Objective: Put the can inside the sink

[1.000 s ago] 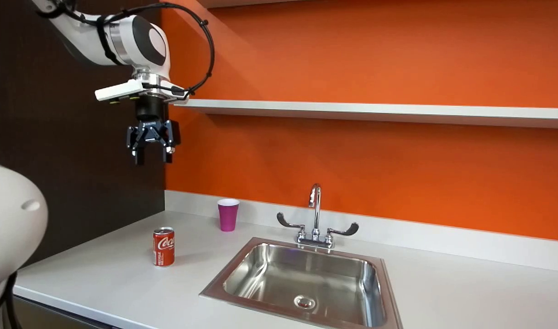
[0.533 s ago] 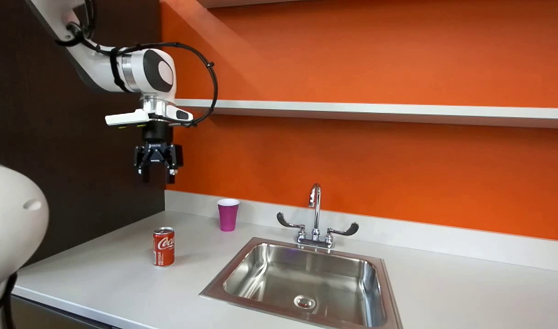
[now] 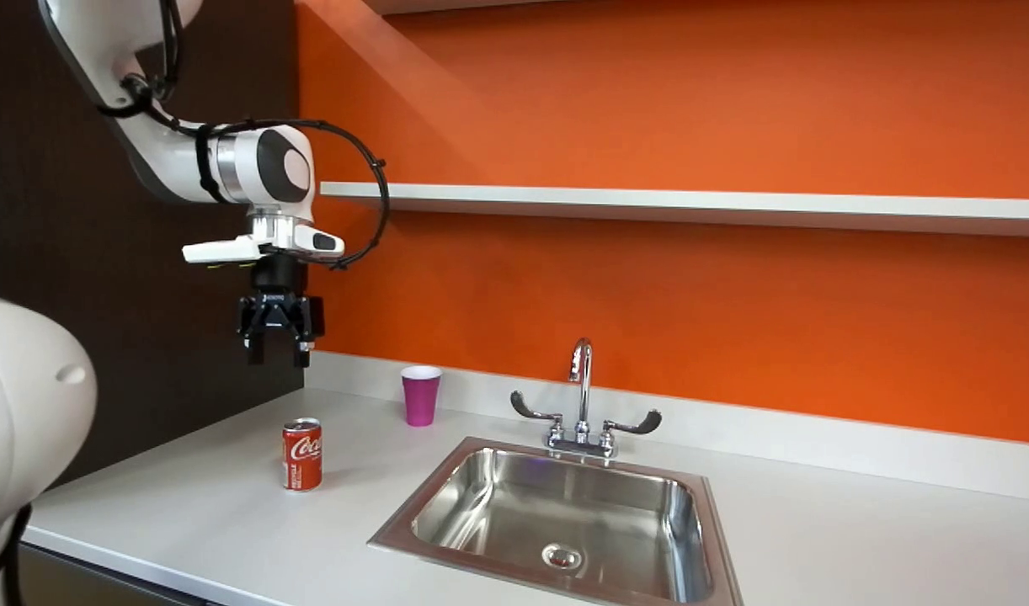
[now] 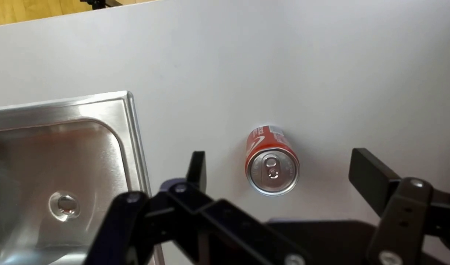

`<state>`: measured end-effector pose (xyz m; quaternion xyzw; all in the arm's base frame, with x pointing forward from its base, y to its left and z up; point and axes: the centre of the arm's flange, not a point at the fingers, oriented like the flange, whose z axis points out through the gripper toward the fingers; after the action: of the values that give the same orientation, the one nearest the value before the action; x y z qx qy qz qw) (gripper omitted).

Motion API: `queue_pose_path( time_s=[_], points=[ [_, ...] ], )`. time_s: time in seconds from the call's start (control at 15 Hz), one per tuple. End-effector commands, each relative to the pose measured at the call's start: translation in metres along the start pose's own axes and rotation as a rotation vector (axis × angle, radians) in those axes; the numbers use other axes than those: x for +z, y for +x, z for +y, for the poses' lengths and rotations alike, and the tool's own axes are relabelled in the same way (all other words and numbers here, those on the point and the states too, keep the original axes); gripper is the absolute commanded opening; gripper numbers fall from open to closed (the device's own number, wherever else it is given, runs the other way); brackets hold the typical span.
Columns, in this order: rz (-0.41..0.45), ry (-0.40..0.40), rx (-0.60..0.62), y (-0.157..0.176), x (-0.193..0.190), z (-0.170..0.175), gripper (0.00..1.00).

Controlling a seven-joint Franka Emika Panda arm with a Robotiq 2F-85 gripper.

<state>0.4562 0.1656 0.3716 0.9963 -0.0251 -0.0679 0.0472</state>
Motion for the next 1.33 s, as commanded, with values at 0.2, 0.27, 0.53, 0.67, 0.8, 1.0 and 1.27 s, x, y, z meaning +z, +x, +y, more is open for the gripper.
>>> queue_pose_path(
  time_s=[0.2,0.27,0.53,0.67,0.8,1.0,1.27],
  points=[
    [0.017,0.021,0.044,0.002,0.033,-0.013,1.0],
    [0.02,0.023,0.051,0.004,0.037,-0.014,1.0],
    [0.031,0.04,0.068,0.015,0.047,-0.015,1.0],
    [0.033,0.048,0.078,0.022,0.054,-0.013,1.0],
    [0.031,0.052,0.087,0.03,0.061,-0.011,1.0],
    [0.025,0.056,0.097,0.039,0.071,-0.008,1.0],
    [0.018,0.062,0.102,0.049,0.079,-0.008,1.0]
  ],
)
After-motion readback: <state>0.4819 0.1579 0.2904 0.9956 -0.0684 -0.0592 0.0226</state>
